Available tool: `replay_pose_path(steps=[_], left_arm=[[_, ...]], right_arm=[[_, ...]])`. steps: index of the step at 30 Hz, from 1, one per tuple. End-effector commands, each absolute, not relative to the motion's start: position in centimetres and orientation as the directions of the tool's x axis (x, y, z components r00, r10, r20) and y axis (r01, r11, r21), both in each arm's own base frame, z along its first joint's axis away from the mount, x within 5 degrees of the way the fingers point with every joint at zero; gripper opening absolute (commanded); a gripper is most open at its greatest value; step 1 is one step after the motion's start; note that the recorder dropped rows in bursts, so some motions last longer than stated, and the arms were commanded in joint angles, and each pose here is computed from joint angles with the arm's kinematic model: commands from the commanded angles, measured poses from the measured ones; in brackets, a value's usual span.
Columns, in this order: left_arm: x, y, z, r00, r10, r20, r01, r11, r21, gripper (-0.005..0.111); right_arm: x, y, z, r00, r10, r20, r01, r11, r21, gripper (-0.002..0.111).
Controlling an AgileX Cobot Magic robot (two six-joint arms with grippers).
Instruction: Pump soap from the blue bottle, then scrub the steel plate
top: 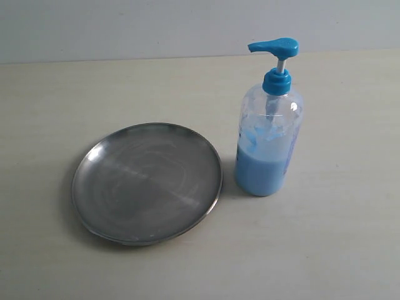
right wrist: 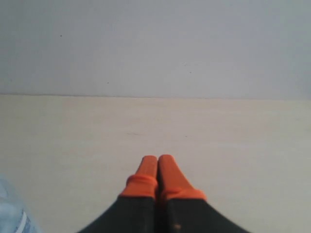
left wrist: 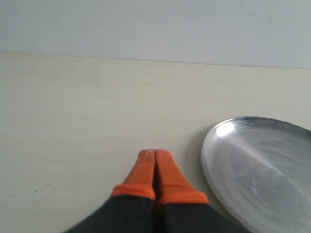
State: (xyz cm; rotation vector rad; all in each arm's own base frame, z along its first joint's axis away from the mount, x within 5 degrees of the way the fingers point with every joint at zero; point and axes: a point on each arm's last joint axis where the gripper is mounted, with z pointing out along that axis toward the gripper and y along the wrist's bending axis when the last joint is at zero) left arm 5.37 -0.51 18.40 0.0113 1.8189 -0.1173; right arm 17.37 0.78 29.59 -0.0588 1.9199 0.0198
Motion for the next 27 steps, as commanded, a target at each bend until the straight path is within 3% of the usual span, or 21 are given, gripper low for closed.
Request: replay_pose_path(steps=[1, 11, 27], left_arm=[[5.4, -0.5, 18.4, -0.242, -0.068, -0.968, 0.068, 0.994, -0.087, 0.000], [5.4, -0.5, 18.4, -0.242, -0.068, -0.968, 0.068, 0.994, -0.087, 0.000], [5.4, -0.5, 18.4, -0.242, -0.068, -0.968, 0.068, 0.994, -0.087, 0.000]], right_arm=[[18.2, 0.8, 29.3, -0.358, 0.045, -0.933, -0.027, 0.998, 0.058, 0.000], [19.5, 3.7, 27.4, -0.491, -0.022, -0.871, -0.159, 0.985, 0.064, 0.000], [16.2, 9.1, 25.3, -0.607, -0.300, -0.736, -0.474, 0.880, 0.032, 0.000]])
